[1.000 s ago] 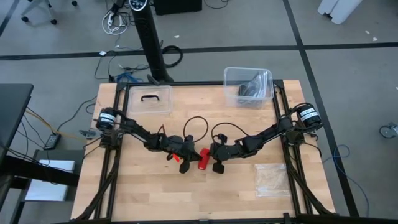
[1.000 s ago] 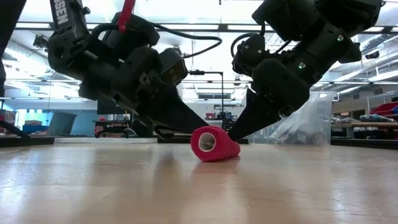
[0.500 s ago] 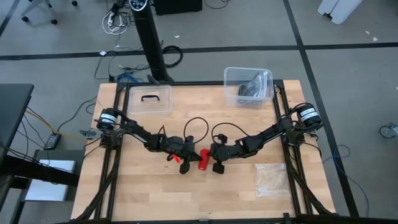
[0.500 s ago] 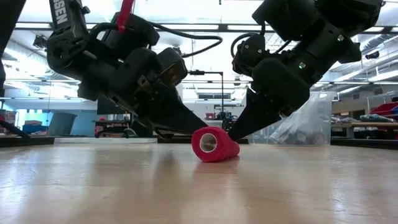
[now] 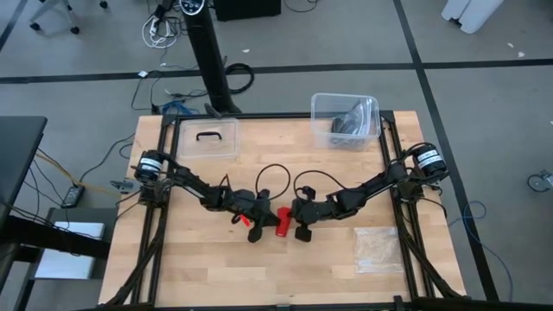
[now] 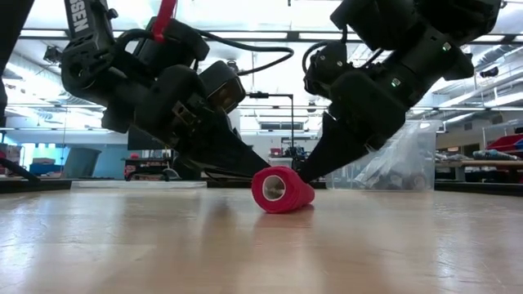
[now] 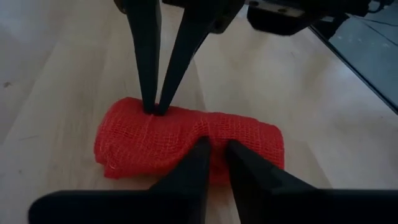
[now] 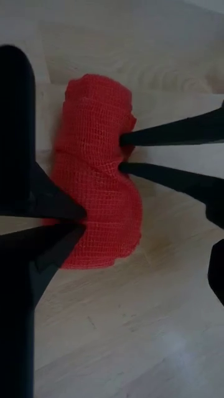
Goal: Roll bandage
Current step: Roll the red bandage
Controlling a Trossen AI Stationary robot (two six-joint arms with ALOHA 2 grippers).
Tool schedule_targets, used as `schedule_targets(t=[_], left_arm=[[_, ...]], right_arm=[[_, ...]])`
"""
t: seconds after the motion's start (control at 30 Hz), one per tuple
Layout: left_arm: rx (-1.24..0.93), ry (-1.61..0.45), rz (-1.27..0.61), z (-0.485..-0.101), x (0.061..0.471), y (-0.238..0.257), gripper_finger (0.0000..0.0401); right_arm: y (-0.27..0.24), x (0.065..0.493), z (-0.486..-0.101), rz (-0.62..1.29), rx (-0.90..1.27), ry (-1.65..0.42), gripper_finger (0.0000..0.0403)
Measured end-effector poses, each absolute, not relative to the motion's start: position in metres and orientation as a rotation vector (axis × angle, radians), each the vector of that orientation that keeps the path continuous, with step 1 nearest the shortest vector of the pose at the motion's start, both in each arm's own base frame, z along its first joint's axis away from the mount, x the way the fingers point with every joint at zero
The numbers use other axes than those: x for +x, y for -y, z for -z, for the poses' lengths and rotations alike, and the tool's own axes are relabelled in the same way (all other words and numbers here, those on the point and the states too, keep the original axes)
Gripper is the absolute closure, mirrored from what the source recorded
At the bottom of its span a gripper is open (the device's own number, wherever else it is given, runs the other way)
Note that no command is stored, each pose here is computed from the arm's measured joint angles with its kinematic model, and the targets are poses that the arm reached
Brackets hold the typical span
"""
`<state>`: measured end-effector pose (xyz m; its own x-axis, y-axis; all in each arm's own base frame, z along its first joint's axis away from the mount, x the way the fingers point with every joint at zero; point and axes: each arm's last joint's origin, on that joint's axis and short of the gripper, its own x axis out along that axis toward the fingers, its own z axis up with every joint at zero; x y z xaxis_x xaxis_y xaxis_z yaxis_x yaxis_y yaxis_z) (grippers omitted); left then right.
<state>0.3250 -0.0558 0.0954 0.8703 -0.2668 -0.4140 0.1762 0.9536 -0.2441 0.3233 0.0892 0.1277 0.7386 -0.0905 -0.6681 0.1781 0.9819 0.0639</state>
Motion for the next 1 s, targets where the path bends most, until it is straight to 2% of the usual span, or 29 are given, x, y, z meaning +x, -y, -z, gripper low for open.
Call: schedule_targets(t=[0.2,0.33,0.4,0.8,1.0], left_arm=[[-0.203,-0.465,0.238,-0.095,0.325,0.056,0.0335],[-0.201,-0.466,0.238,-0.095,0.325,0.056,0.0335],[-0.201,-0.467,0.238,-0.095,0.324,0.056,0.0335],[-0.201,-0.465,0.237,-0.095,0.325,0.056,0.0335],[-0.200,-0.460,0.234,-0.095,0.325,0.056,0.0335]], right_arm=[[-0.087,0.334,-0.140,0.174,0.159,-0.598,0.0363],[-0.076,0.341,-0.141,0.184,0.183,-0.550,0.0388],[-0.071,0.342,-0.142,0.185,0.185,-0.552,0.0398],[-0.064,0.340,-0.137,0.100,0.217,-0.640,0.0400],[-0.085,0.331,-0.160,0.098,0.221,-0.569,0.0393]])
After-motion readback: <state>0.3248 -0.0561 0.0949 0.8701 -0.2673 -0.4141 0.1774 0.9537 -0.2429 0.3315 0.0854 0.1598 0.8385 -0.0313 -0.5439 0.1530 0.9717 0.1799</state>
